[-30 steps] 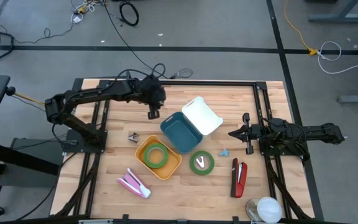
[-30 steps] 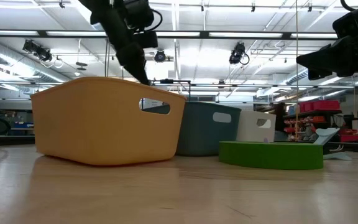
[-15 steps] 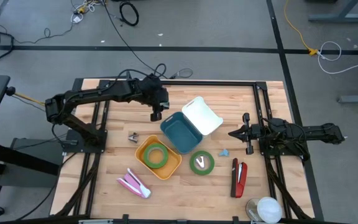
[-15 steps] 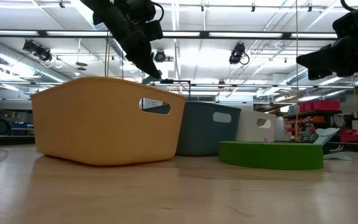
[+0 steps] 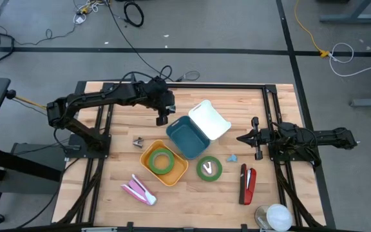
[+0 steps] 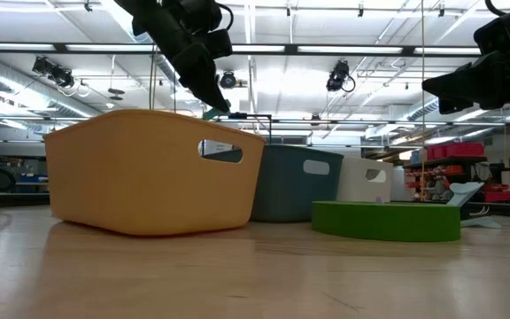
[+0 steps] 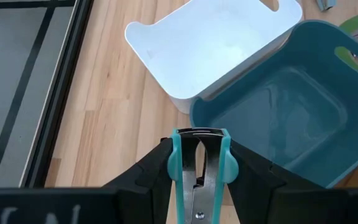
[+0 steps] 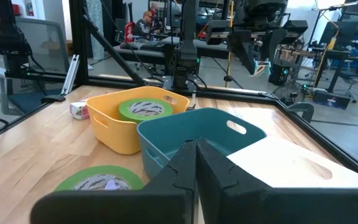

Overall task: Pick and place Stapler, Stapler remover, tape
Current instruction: Put the top light blue staple remover into the blue bin

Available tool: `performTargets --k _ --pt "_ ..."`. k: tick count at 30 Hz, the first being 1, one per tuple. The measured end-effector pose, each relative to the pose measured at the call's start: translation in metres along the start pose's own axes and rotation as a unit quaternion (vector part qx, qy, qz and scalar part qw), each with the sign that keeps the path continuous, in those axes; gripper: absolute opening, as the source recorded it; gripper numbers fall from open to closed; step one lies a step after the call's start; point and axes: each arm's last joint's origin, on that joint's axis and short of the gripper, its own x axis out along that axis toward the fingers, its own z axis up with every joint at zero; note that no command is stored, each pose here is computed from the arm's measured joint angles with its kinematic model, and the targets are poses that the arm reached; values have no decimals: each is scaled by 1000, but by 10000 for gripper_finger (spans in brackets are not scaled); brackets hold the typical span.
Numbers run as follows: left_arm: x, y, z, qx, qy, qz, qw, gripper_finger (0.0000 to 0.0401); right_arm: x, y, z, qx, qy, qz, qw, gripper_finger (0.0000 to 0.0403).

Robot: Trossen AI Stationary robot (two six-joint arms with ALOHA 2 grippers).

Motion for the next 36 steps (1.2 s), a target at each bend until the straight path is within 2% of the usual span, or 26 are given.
performTargets --k 11,25,36 --pt "0 -4 1 4 -1 -4 1000 140 0 0 0 0 0 0 1000 13" --pt "2 -45 17 39 -39 -69 996 140 0 0 0 0 0 0 1000 13" --pt "6 -51 23 48 -69 -80 993 140 0 0 0 0 0 0 1000 13"
